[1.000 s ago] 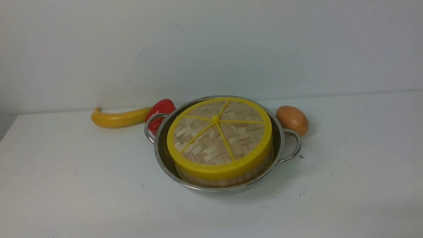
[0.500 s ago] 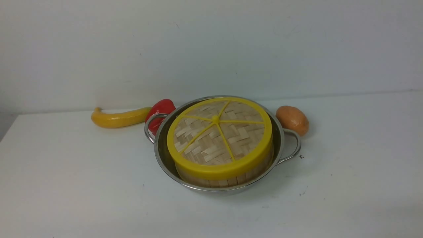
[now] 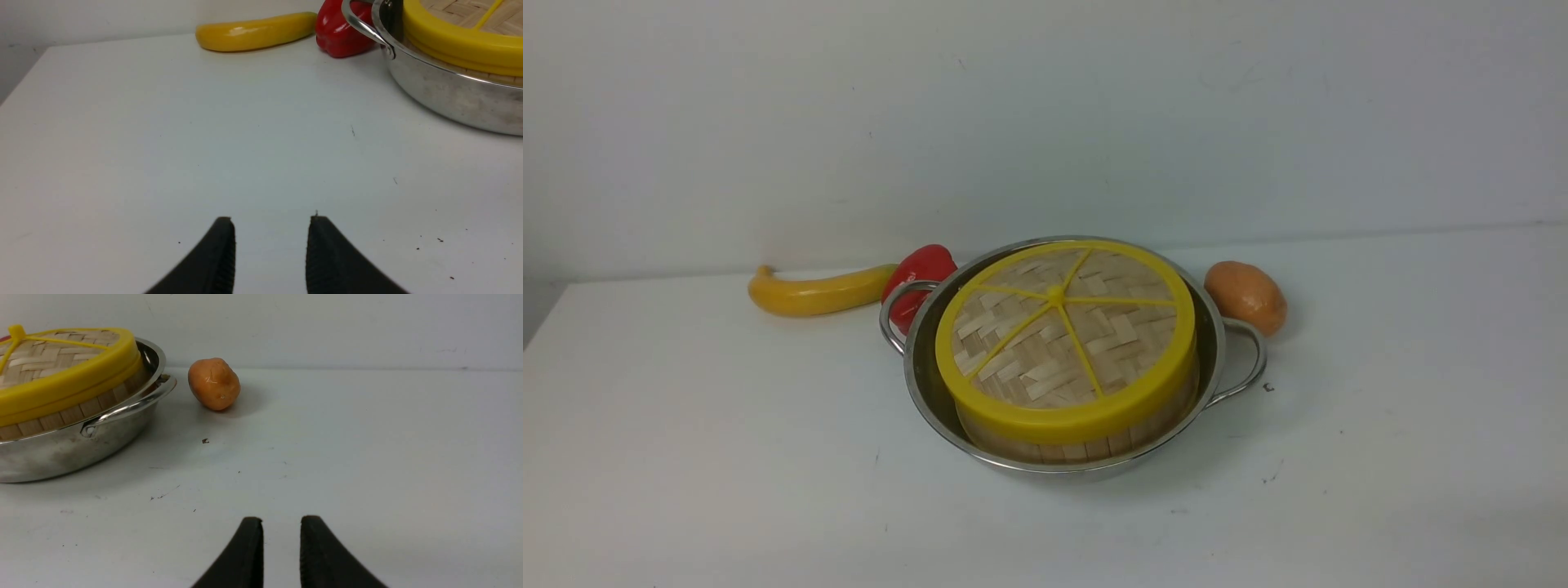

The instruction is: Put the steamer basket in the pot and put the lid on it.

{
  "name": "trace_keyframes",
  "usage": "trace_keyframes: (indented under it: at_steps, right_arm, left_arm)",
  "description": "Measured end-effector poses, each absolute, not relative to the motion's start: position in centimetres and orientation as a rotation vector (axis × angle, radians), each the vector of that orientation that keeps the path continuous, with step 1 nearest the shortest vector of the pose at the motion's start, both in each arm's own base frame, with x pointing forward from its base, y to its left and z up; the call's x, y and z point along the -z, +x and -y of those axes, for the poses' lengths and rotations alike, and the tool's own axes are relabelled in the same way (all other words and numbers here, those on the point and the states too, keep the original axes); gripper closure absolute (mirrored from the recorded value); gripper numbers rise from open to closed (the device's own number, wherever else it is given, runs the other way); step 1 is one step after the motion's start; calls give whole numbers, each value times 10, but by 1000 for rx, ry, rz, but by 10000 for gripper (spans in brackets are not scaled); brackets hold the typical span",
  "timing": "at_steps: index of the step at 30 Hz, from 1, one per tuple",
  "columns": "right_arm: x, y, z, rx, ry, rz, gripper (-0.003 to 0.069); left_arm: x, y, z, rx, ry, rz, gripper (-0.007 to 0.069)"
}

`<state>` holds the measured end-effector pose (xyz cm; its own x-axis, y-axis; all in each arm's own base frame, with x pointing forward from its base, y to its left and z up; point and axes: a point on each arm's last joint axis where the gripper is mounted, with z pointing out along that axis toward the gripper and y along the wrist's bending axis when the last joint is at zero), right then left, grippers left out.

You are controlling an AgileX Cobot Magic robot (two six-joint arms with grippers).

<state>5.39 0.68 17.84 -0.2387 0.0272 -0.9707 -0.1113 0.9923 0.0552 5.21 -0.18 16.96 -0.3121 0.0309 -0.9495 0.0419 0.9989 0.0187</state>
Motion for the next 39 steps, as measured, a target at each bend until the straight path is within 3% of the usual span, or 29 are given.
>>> trace_keyframes:
  at_steps: [39]
  right_arm:
    - [-178,54,-7,-130,-61,-1808,497]
  left_arm:
    - [-170,52,2,11,52,-1889,386]
